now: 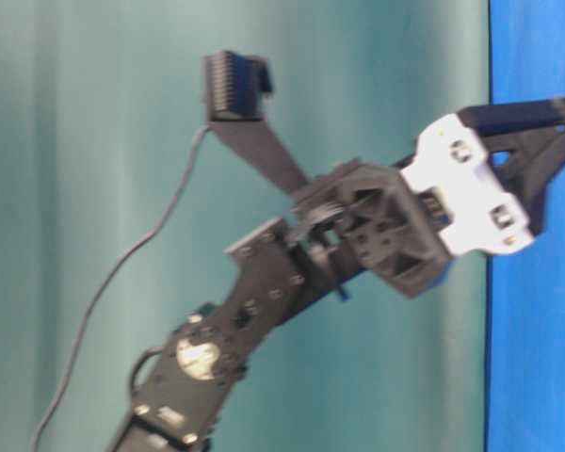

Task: Handover the blue block to the right arm after grasping it with the left arm, then place it in the designated position.
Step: 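Close the left gripper on the blue cube, then lift the cube with the left gripper and raise it toward center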

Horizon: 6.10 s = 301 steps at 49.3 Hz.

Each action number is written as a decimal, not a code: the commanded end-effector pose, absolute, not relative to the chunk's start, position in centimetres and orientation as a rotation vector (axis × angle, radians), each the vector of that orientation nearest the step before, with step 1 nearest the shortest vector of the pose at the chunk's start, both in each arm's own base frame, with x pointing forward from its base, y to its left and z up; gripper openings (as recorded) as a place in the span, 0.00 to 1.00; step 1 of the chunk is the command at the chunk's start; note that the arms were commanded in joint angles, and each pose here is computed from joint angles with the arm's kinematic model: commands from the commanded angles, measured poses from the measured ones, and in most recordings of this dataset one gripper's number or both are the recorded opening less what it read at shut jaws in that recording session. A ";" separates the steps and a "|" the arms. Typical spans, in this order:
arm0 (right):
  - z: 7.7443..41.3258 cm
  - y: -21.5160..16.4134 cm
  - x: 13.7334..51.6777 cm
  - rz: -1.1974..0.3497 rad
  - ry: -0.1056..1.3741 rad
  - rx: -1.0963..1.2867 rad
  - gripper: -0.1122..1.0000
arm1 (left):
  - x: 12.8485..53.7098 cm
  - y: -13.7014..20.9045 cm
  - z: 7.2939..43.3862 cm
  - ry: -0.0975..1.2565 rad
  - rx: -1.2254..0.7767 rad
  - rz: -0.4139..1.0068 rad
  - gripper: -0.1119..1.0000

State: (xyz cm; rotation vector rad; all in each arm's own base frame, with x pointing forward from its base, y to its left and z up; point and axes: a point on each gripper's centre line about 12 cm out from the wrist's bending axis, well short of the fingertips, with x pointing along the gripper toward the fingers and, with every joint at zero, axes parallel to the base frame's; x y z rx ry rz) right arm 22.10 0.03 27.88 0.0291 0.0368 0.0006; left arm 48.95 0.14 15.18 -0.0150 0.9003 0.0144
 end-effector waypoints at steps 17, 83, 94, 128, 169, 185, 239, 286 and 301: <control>28.5 0.0 22.5 0.000 0.023 0.032 0.99 | 50.2 0.1 11.9 0.888 -0.012 0.013 0.92; 28.1 0.0 22.7 -0.002 0.038 0.035 0.99 | 49.9 0.2 11.2 0.891 -0.006 0.010 0.52; 28.1 0.0 22.7 -0.002 0.038 0.035 0.99 | 49.8 0.3 11.9 0.891 -0.005 0.011 0.52; 28.1 0.0 22.8 -0.001 0.038 0.035 0.99 | 47.3 0.1 24.1 0.781 0.007 0.006 0.52; 27.9 0.0 22.9 -0.003 0.048 0.038 0.99 | 45.2 0.1 34.1 0.684 0.019 0.009 0.52; 27.9 0.0 22.9 -0.001 0.046 0.038 0.99 | 45.1 0.1 33.9 0.689 0.017 0.009 0.52; 28.2 0.0 22.9 -0.002 0.031 0.038 0.99 | 38.3 -0.4 33.8 0.222 -0.002 -0.011 0.52; 28.9 0.0 23.0 0.000 -0.002 0.035 0.98 | 34.0 -0.6 32.3 -0.011 -0.015 -0.022 0.52; 30.0 0.3 23.3 0.022 0.015 -0.143 0.97 | 34.0 -0.6 32.3 -0.012 -0.017 -0.023 0.52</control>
